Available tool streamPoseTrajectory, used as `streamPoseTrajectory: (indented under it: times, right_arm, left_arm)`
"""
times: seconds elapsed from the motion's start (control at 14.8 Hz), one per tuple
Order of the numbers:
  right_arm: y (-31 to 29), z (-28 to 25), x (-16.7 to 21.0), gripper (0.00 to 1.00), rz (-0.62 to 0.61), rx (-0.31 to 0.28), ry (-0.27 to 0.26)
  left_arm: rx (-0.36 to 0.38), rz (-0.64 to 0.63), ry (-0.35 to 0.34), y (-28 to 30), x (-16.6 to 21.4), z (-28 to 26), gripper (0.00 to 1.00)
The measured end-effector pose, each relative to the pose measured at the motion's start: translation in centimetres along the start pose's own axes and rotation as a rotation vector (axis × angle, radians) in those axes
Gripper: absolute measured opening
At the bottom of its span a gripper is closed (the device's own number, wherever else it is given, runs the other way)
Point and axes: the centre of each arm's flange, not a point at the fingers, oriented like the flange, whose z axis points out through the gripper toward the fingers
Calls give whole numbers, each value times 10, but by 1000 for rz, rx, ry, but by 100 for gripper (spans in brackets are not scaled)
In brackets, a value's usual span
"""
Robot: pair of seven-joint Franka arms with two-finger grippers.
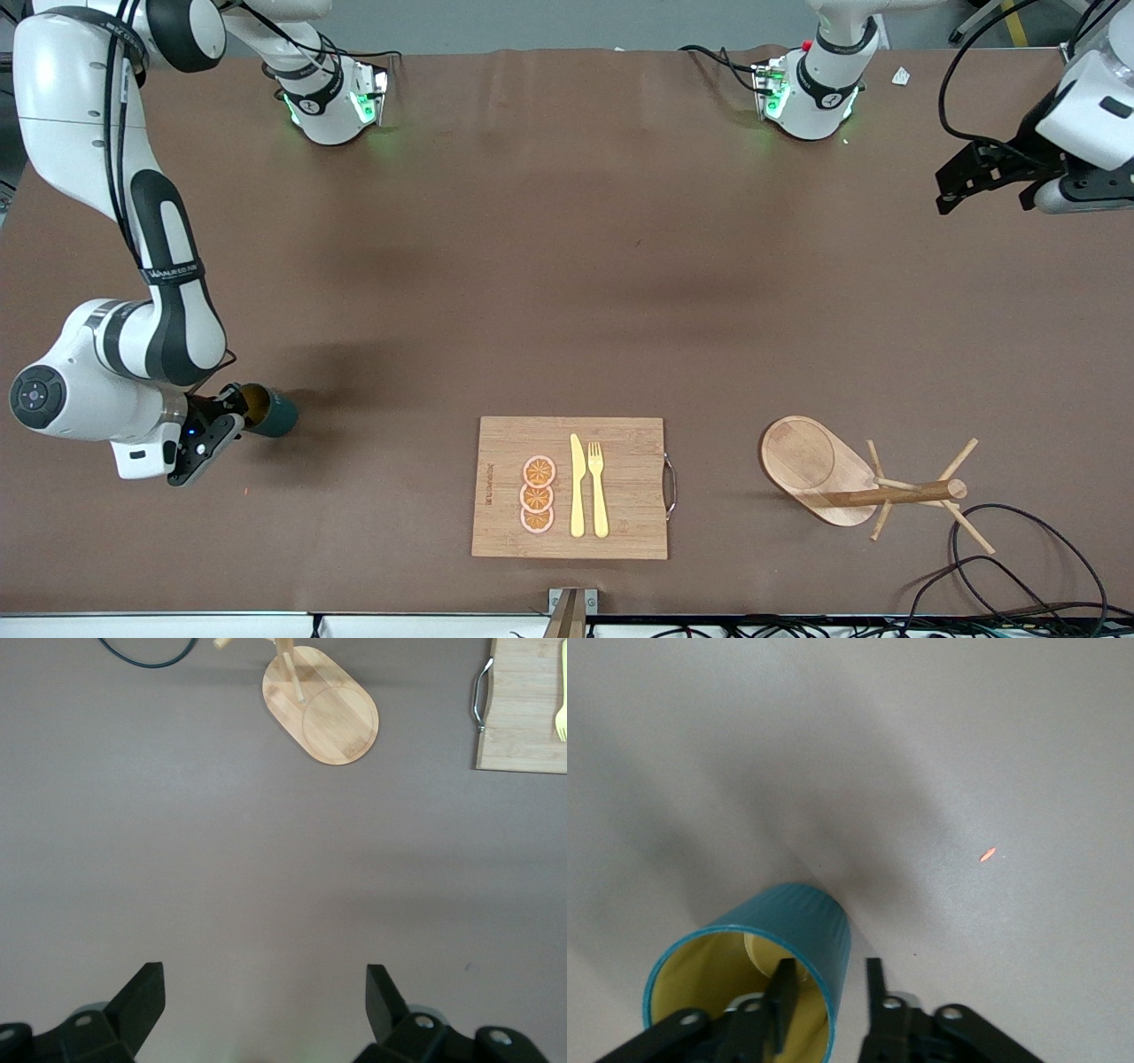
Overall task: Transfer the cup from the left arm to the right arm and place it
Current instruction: 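Carry the teal mug with the right gripper away from the cutting board, then lower the teal mug onto the table and open the right gripper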
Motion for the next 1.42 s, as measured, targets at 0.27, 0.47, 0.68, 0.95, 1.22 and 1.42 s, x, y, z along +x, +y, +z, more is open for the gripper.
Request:
streamPoseTrajectory:
  times: [0.27,0.47,0.68,0.95,1.22,1.42]
  right_arm:
    - [5,-40,12,81,131,-35,33]
    - [-2,-87,13,100,339,-24,41]
    - [-23,-147,7,100,507,13,24]
    - [-54,-221,-11,100,709,43,4]
    - [-89,-295,-29,100,853,39,19]
    - [-116,-345,-46,100,866,3,72]
  left_arm:
    - [1,12,-7,-3,-2,-4,100]
    - [3,16,-21,-4,-5,-6,100]
    - [3,50,-25,-4,-5,-6,100]
    - [3,54,-27,-4,-4,-5,100]
    - [5,45,-30,-10,-3,-4,100]
    - [5,52,-33,-21,-1,-2,100]
